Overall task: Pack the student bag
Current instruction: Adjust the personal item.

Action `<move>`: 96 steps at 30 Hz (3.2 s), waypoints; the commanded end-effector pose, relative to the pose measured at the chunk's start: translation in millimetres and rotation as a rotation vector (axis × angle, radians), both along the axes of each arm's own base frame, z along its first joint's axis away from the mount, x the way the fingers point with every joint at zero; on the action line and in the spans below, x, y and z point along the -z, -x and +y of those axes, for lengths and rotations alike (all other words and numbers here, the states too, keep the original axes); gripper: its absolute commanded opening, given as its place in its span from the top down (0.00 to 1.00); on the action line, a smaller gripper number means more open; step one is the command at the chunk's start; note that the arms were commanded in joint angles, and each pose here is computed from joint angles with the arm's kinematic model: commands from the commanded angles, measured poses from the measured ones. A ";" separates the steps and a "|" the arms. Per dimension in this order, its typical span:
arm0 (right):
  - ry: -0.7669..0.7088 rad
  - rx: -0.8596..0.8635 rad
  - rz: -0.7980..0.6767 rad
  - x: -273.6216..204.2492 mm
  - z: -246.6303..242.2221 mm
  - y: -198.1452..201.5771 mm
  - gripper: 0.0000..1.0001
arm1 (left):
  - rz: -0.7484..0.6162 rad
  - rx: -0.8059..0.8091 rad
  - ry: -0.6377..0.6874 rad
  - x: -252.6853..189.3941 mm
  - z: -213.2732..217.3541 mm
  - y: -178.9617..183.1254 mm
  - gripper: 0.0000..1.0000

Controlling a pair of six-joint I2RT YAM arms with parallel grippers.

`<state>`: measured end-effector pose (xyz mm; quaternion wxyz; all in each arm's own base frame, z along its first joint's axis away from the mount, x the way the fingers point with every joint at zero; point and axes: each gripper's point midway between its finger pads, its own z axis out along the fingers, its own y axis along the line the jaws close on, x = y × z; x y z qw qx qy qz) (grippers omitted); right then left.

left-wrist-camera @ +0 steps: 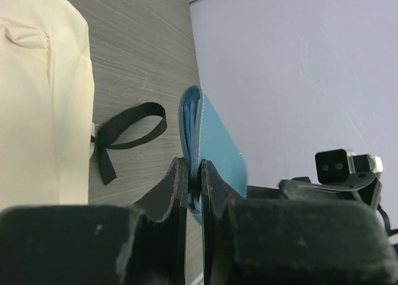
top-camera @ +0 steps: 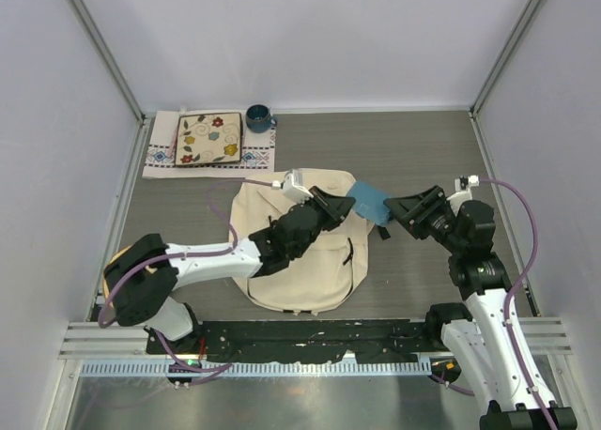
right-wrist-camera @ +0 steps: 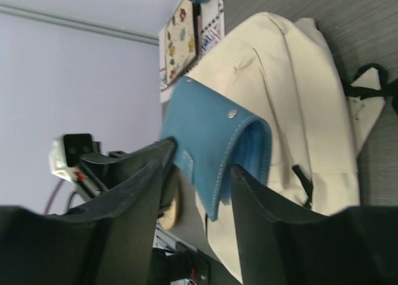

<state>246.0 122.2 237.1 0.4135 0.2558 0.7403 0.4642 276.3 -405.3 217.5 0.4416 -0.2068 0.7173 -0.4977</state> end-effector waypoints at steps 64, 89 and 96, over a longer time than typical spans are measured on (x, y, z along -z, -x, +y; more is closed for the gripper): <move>-0.094 -0.410 -0.270 -26.9 87.3 29.1 0.99 | -0.144 0.533 0.109 -22.6 72.1 61.5 0.03; -0.064 -0.384 -0.259 -17.4 84.6 24.5 0.80 | -0.205 0.719 0.224 -43.9 45.8 89.0 0.81; 0.007 -0.384 -0.192 5.5 78.4 34.3 0.39 | -0.217 0.683 0.156 -43.6 50.7 85.1 0.93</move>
